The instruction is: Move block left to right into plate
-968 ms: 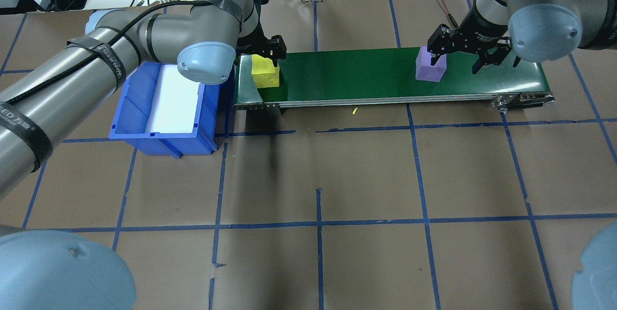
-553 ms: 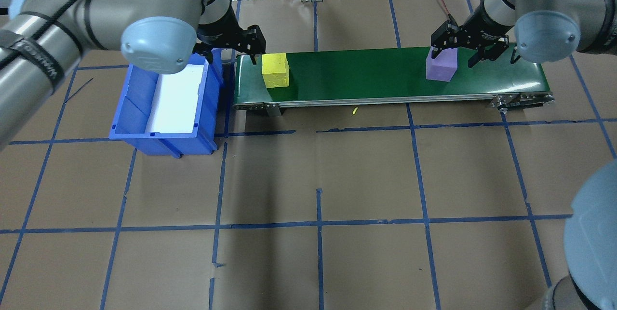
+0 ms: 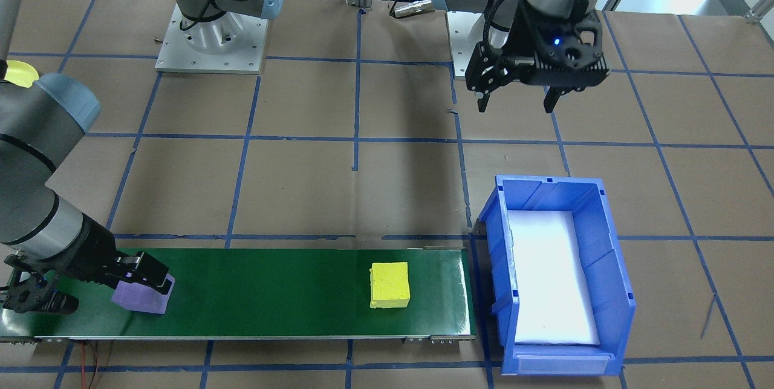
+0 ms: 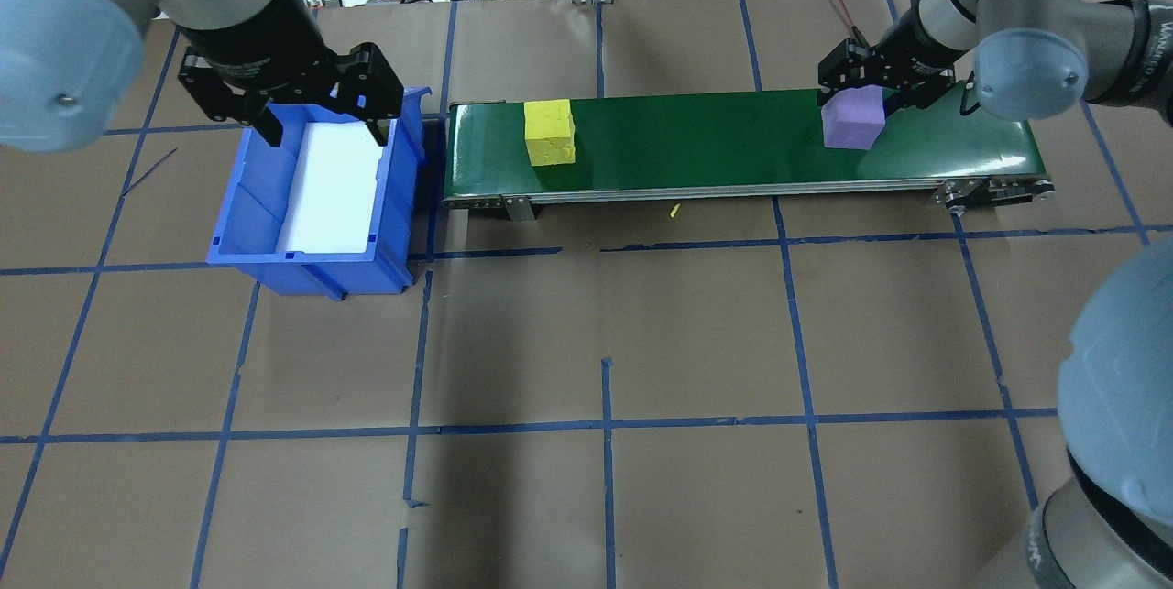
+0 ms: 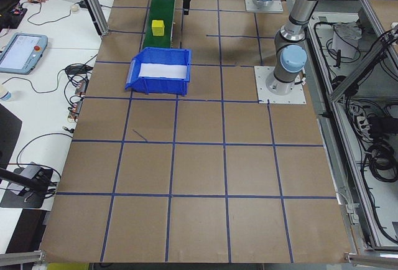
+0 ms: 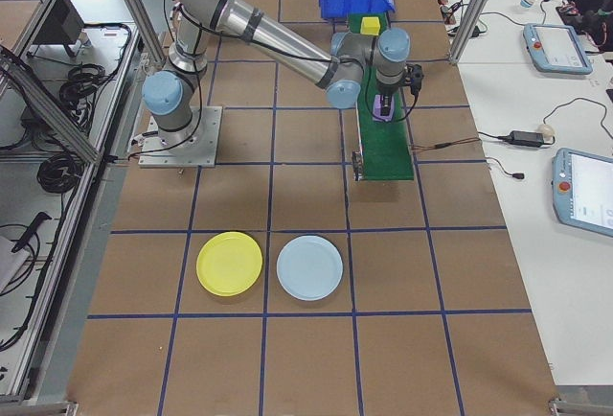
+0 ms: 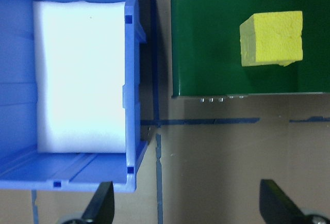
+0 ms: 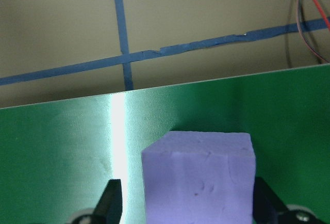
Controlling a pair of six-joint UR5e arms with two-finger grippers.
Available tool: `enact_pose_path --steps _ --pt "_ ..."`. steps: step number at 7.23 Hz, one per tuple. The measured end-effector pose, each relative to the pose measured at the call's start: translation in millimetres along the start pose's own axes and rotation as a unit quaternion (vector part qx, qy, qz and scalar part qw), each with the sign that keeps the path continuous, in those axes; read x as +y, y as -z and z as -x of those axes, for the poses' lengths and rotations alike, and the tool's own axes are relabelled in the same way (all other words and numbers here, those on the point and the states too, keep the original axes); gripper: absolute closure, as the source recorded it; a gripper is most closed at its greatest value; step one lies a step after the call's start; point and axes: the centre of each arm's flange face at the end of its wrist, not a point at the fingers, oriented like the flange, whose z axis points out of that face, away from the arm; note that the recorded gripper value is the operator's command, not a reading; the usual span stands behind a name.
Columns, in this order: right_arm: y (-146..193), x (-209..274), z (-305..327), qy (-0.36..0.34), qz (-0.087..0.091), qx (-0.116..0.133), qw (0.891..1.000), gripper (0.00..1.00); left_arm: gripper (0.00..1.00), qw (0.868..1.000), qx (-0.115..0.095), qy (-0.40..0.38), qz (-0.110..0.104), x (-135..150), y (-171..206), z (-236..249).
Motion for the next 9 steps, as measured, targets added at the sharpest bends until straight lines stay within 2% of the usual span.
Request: enact_pose_path --steps 1,2,4,6,7,8,9 --pt "-1 1 -12 0.003 0.003 0.007 1.000 0.62 0.00 1.000 -0.001 0.000 0.000 12 16 11" --pt "3 3 -30 0.001 0.007 0.024 1.000 0.71 0.00 1.000 -0.002 0.001 0.009 23 25 17" --pt "39 11 -94 0.016 0.032 0.060 0.998 0.71 0.00 0.999 0.001 0.004 0.039 31 18 20" --pt "109 43 -190 0.074 0.052 0.093 0.992 0.71 0.00 0.999 0.002 0.002 0.047 32 13 21" --pt "146 74 -260 0.087 0.061 0.094 0.990 0.71 0.00 0.999 0.004 0.000 0.044 35 15 20" --pt "168 107 -321 0.095 0.068 0.086 0.989 0.71 0.00 0.999 0.004 0.000 0.039 36 19 20" --pt "176 137 -373 0.108 0.074 0.074 0.989 0.71 0.00 0.999 0.004 -0.005 0.034 37 23 20"
